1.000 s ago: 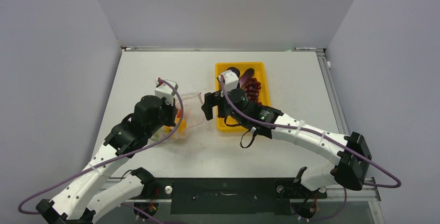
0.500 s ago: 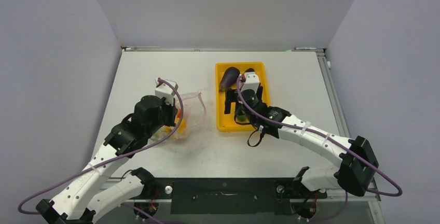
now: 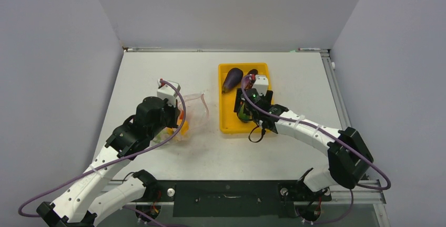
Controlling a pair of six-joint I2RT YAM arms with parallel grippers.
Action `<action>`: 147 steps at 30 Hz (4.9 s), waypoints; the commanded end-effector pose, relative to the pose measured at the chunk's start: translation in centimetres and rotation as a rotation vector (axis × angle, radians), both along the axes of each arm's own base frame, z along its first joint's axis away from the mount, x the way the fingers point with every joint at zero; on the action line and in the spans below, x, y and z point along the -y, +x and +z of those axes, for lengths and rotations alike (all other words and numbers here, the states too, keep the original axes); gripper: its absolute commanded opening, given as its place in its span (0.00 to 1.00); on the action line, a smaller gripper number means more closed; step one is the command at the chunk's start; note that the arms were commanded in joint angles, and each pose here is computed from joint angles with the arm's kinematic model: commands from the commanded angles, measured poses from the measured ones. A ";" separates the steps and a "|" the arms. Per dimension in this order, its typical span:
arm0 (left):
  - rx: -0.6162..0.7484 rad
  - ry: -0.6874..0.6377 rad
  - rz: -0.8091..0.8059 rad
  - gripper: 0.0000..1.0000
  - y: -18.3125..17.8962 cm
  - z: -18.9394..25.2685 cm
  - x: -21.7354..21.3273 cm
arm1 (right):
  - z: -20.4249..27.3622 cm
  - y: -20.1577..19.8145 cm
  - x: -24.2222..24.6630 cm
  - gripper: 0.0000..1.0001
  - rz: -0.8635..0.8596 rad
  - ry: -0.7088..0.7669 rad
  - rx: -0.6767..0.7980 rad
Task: Place the food in the zip-top bag and seal the zipper
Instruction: Pick up the fake fruit from the bin, then place the fake fruit in the zipper food storage bag.
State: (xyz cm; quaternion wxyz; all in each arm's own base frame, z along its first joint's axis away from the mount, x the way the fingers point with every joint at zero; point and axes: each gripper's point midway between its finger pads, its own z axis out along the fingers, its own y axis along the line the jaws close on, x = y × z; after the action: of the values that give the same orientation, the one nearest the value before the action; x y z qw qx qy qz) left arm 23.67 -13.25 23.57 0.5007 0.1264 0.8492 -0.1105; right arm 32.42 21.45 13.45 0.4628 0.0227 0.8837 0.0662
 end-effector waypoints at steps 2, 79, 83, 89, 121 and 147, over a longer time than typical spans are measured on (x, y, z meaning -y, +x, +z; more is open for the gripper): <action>0.046 -0.026 0.003 0.00 0.7 1.1 0.3 | -1.2 1.6 -0.4 0.90 -0.057 0.062 -0.020; 0.054 -0.031 0.003 0.00 0.6 1.4 0.2 | 13.8 -4.1 -10.9 0.29 0.553 0.511 0.199; 0.053 -0.030 0.003 0.00 0.6 1.3 0.2 | 14.9 -6.9 -12.3 0.29 0.678 0.439 0.245; 0.052 -0.031 0.004 0.00 0.6 1.3 0.2 | 15.2 -9.5 -13.3 0.29 0.801 0.413 0.241; 0.055 -0.038 -0.004 0.00 0.5 1.5 0.3 | 10.2 -10.0 -20.7 0.31 0.857 0.373 -0.041; 0.055 -0.045 -0.018 0.00 0.4 1.6 0.5 | 8.6 -6.5 -25.8 0.29 0.510 0.730 -0.090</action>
State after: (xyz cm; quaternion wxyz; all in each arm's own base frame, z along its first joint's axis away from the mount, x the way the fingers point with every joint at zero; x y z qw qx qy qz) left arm 23.62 -13.21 23.70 0.5022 0.1262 0.8480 -0.1132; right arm 25.31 45.76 20.27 0.3378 -0.0838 0.8244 0.4462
